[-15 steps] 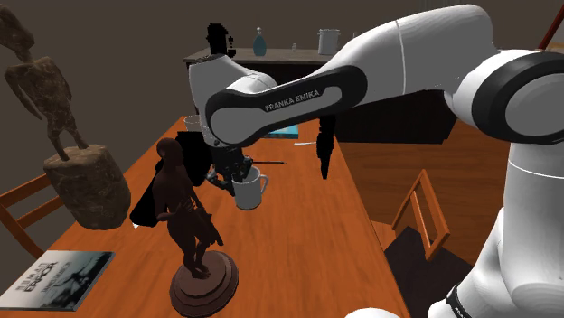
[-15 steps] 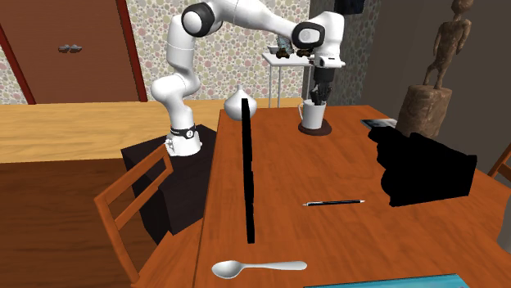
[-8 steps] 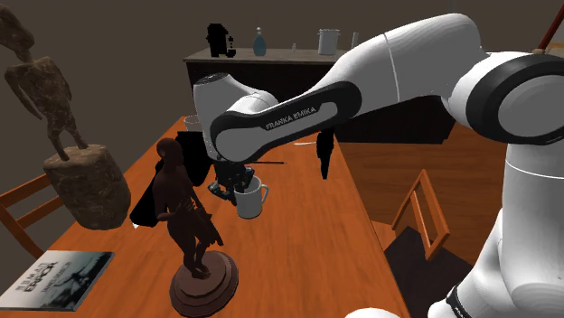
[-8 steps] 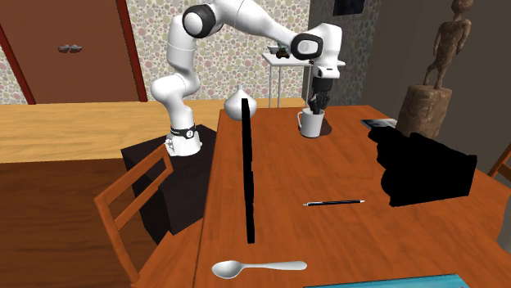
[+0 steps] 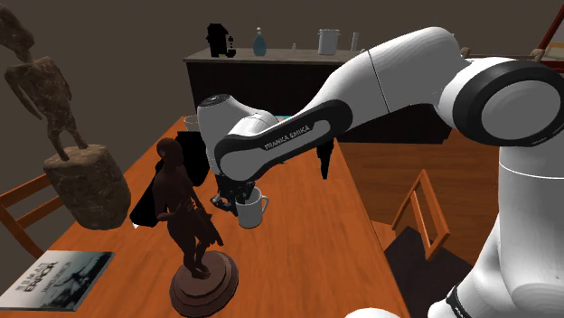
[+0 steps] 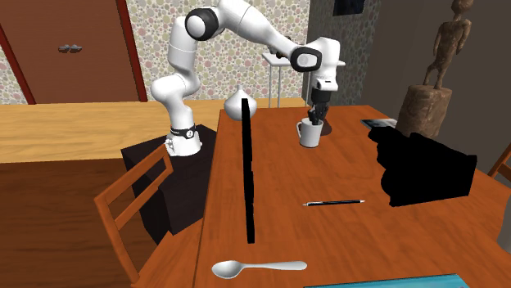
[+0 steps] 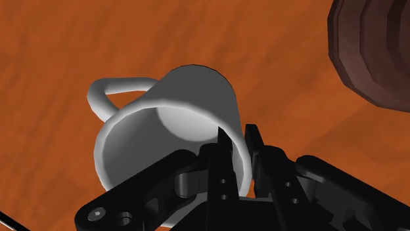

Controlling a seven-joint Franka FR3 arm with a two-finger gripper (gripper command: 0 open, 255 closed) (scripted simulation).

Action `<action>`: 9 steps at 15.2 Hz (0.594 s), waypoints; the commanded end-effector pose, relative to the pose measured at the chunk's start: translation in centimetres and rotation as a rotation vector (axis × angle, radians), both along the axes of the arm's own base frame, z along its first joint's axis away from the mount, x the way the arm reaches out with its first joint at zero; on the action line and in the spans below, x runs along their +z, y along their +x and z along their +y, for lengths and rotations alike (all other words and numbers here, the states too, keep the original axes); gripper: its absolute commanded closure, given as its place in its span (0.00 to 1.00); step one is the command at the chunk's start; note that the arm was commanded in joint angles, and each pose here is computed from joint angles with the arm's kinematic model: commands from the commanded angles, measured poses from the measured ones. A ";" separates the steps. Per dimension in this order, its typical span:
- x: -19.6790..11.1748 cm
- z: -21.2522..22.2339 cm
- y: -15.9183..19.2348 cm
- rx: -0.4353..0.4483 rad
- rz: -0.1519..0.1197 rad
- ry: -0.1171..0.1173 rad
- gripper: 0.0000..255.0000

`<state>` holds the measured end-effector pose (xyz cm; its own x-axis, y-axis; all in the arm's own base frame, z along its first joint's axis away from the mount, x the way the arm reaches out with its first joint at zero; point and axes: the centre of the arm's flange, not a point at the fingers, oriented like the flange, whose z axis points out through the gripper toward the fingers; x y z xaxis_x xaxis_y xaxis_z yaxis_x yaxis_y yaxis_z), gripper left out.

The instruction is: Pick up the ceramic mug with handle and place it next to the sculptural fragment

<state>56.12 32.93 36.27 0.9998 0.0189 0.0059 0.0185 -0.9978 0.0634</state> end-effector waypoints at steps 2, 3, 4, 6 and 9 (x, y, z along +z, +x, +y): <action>-0.3 0.0 -0.1 0.000 -0.001 0.001 1.00; -0.3 0.0 -0.1 0.000 -0.001 0.000 1.00; -0.3 0.0 -0.1 0.000 -0.001 0.000 1.00; -0.3 0.0 -0.1 0.000 -0.001 0.000 1.00; -0.3 0.0 -0.1 0.000 -0.001 0.000 0.00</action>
<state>56.07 32.97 35.96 0.9998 0.0190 0.0070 0.0185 -0.9978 0.0630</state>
